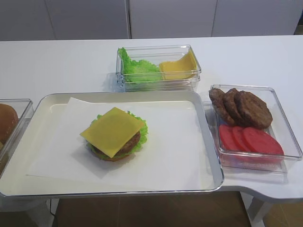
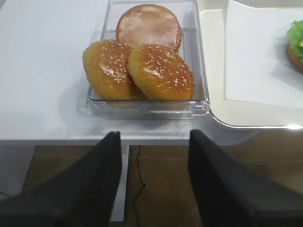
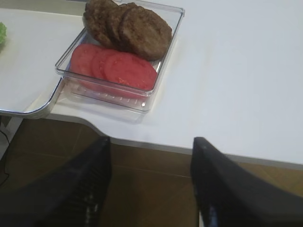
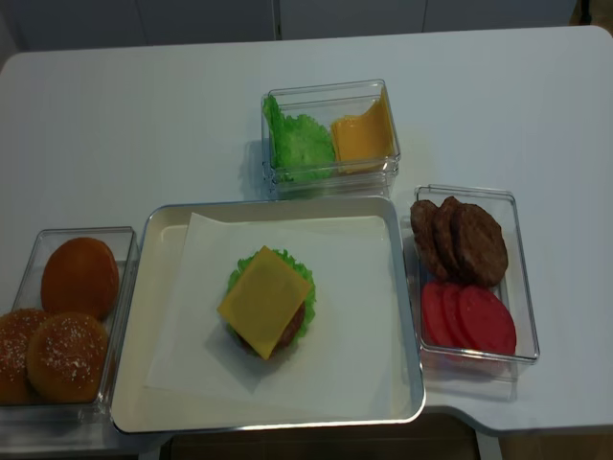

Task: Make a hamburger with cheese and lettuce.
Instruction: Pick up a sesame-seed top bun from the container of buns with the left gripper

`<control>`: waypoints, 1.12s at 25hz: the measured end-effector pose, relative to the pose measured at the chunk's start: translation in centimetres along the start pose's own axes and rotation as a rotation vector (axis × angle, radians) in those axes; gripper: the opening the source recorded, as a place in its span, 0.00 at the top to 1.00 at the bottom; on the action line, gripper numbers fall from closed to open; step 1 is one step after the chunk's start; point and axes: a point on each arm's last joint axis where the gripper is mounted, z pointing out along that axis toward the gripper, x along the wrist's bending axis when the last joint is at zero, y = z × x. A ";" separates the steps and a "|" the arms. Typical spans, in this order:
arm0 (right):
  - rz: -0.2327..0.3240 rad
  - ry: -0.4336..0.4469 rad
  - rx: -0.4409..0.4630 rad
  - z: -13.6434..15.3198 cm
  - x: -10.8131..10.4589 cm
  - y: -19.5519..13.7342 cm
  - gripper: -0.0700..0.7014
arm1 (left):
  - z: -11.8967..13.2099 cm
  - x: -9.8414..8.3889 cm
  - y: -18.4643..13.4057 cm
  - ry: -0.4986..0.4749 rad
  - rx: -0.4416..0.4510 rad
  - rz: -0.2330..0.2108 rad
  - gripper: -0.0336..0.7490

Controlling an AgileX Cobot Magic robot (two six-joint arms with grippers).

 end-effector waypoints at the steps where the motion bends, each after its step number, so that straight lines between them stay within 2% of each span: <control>1: 0.000 0.000 0.000 0.0 0.0 0.0 0.38 | 0.0 0.0 0.0 0.000 0.000 0.000 0.52; 28: 0.000 0.000 0.000 0.0 0.0 0.0 0.42 | 0.0 0.0 0.0 0.000 0.000 0.000 0.51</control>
